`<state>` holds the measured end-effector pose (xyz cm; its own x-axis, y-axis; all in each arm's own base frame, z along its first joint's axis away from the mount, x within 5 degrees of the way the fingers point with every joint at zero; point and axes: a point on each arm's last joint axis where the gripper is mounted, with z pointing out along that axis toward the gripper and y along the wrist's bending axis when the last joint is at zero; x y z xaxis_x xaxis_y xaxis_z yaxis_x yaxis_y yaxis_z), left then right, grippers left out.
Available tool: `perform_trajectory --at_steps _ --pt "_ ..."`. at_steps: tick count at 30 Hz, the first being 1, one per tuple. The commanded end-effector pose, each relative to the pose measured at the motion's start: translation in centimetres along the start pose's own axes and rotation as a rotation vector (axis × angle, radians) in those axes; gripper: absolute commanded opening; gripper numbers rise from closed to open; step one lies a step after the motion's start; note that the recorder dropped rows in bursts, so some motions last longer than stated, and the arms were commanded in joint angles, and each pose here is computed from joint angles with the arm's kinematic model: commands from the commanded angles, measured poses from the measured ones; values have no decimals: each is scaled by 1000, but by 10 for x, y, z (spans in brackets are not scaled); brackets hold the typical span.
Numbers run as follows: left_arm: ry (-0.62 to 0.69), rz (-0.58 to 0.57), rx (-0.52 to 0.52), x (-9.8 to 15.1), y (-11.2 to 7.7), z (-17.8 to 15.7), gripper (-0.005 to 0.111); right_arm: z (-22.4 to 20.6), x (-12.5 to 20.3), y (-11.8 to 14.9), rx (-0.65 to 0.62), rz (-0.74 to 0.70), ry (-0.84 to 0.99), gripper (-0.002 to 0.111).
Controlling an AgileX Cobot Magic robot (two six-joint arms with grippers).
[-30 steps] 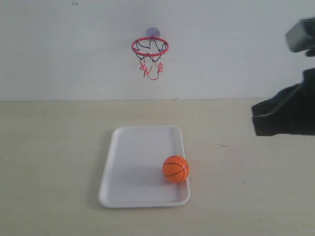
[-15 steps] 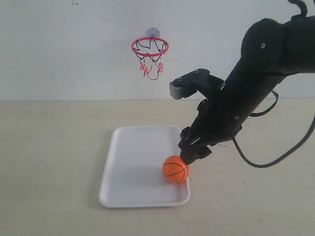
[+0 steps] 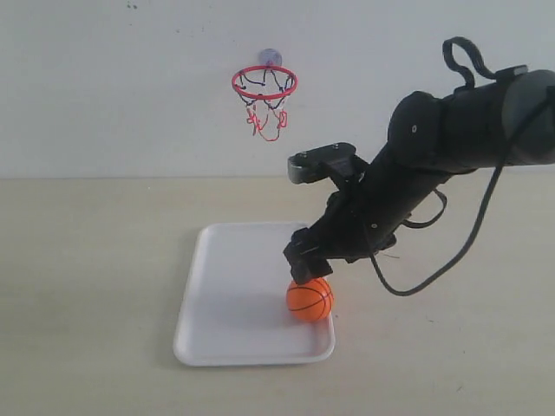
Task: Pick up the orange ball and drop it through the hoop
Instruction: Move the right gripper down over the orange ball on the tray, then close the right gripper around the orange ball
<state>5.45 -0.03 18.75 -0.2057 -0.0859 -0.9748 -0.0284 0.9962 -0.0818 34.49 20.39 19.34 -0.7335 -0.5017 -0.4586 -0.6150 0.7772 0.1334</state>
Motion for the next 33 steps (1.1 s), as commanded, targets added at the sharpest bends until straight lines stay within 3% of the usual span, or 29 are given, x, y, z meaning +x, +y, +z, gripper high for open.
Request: perform_trajectory --at_steps 1,14,33 --pt "-9 -11 -2 0 0 0 4 4 -10 9 -20 -13 -12 74" --pt "-9 -11 -2 0 0 0 4 38 0 5 18 -15 128 74" --pt "-9 -11 -2 0 0 0 4 45 0 5 14 27 115 74"
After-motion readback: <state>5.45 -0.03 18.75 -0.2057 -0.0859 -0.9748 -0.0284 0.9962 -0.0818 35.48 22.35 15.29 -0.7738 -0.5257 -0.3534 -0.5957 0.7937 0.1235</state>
